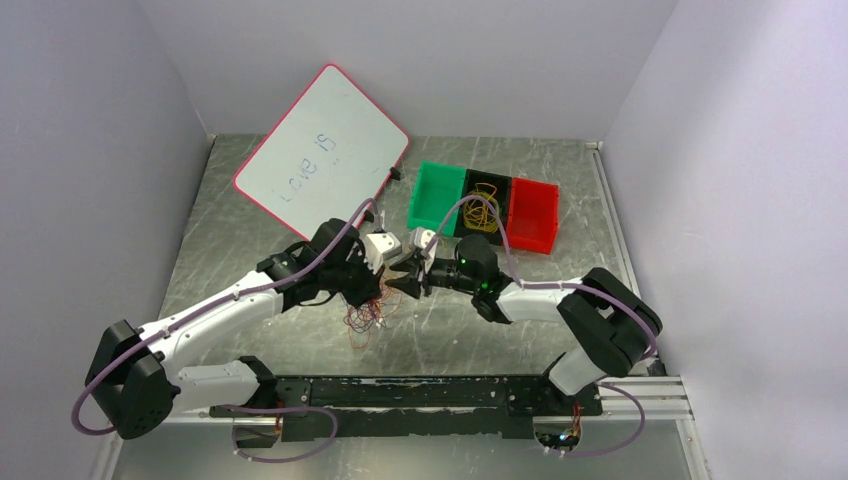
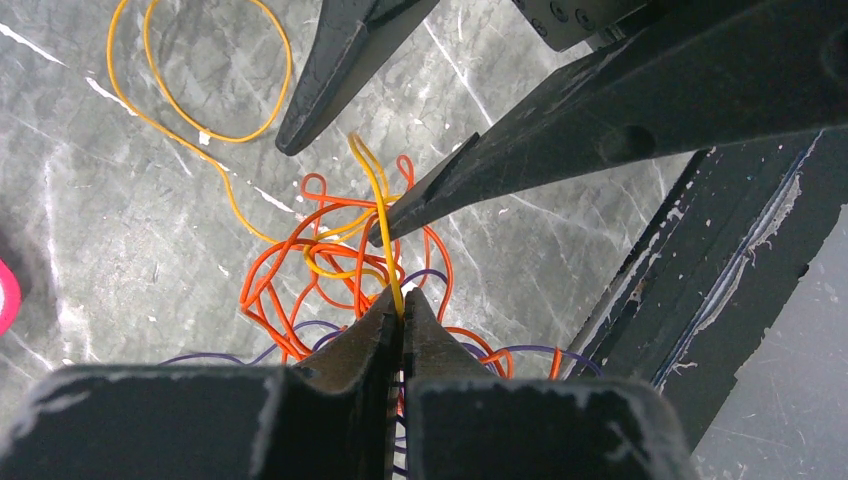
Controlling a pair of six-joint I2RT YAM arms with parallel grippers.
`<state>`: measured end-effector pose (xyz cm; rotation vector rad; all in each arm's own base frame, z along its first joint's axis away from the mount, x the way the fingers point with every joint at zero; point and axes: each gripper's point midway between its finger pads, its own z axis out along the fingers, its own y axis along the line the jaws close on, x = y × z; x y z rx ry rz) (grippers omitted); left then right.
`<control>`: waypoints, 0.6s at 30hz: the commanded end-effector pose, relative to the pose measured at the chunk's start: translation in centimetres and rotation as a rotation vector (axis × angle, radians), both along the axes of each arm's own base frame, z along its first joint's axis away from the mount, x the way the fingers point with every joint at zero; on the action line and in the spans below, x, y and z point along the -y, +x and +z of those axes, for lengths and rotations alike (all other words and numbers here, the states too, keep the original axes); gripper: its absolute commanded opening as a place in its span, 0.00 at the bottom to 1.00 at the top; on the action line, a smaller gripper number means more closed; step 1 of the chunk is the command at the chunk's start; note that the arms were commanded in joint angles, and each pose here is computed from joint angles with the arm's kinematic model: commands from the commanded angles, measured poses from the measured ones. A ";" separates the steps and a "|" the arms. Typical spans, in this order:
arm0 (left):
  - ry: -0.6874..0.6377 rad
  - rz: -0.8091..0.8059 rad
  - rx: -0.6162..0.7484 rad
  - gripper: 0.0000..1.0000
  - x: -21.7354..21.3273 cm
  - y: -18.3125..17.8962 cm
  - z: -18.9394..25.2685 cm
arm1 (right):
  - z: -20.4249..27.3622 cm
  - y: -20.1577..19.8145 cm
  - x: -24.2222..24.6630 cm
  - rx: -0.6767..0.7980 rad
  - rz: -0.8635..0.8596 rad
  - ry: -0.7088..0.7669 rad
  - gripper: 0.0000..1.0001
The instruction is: Untangle the cables
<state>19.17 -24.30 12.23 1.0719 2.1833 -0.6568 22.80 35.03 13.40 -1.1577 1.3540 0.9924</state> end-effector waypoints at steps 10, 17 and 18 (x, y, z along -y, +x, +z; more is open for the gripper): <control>-0.043 -0.013 0.026 0.09 0.4 -0.2 0.9 | 2.4 1.1 -0.5 0.057 -0.051 0.061 0.00; -0.042 0.050 0.032 0.21 0.1 0.3 1.0 | 5.6 0.3 1.7 0.056 -0.130 0.116 0.00; -0.040 0.052 0.031 0.22 0.1 0.3 1.0 | 5.9 0.4 2.1 0.054 -0.153 0.109 0.00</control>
